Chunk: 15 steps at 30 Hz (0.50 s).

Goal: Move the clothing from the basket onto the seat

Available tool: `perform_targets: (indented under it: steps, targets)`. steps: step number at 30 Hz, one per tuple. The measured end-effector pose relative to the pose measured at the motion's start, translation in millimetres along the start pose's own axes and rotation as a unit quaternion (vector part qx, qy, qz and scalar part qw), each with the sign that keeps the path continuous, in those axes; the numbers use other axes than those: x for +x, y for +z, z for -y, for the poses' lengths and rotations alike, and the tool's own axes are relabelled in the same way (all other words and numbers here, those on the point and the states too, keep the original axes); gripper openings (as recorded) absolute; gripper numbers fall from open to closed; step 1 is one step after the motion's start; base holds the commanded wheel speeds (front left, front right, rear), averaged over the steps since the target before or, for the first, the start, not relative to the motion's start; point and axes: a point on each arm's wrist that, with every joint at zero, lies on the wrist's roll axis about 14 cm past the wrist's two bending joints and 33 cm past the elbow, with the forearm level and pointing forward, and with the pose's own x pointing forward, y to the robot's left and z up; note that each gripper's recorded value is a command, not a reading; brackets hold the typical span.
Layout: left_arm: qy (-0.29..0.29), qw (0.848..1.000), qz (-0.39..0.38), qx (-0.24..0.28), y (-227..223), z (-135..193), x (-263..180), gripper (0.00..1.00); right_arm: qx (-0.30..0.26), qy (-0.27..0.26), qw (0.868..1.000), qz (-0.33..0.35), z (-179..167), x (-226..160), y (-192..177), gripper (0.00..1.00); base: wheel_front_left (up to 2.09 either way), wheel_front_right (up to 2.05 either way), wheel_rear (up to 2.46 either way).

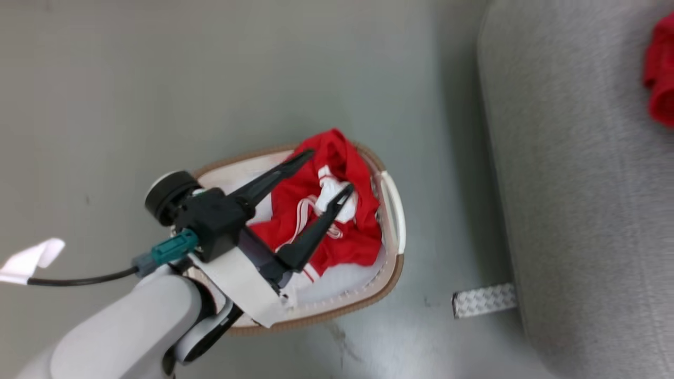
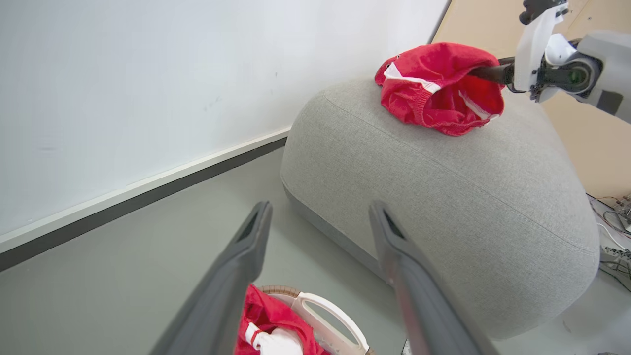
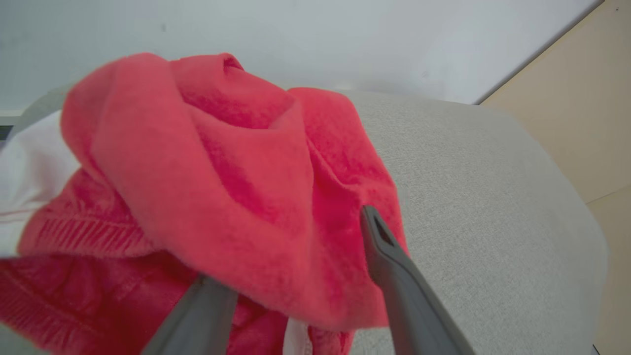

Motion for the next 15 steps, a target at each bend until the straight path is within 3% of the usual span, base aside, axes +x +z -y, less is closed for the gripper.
perform_targets:
  steps: [5, 11, 15]
  targets:
    - [0.026, 1.0, 0.013, 0.004, 21, 6, -8, 1.0, -0.003, 0.02, 1.0, 0.017, 17, -24, 8, 1.0, 0.0, 0.0, 0.0]
    - [0.067, 0.997, 0.044, 0.017, 58, 13, -22, 1.0, 0.038, 0.036, 0.996, 0.077, 52, -63, 33, 1.0, 0.0, 0.0, 0.0]
    - [0.102, 0.992, 0.066, 0.027, 82, 13, -38, 1.0, 0.09, 0.065, 0.981, 0.159, 60, -92, 71, 1.0, 0.0, 0.0, 0.0]
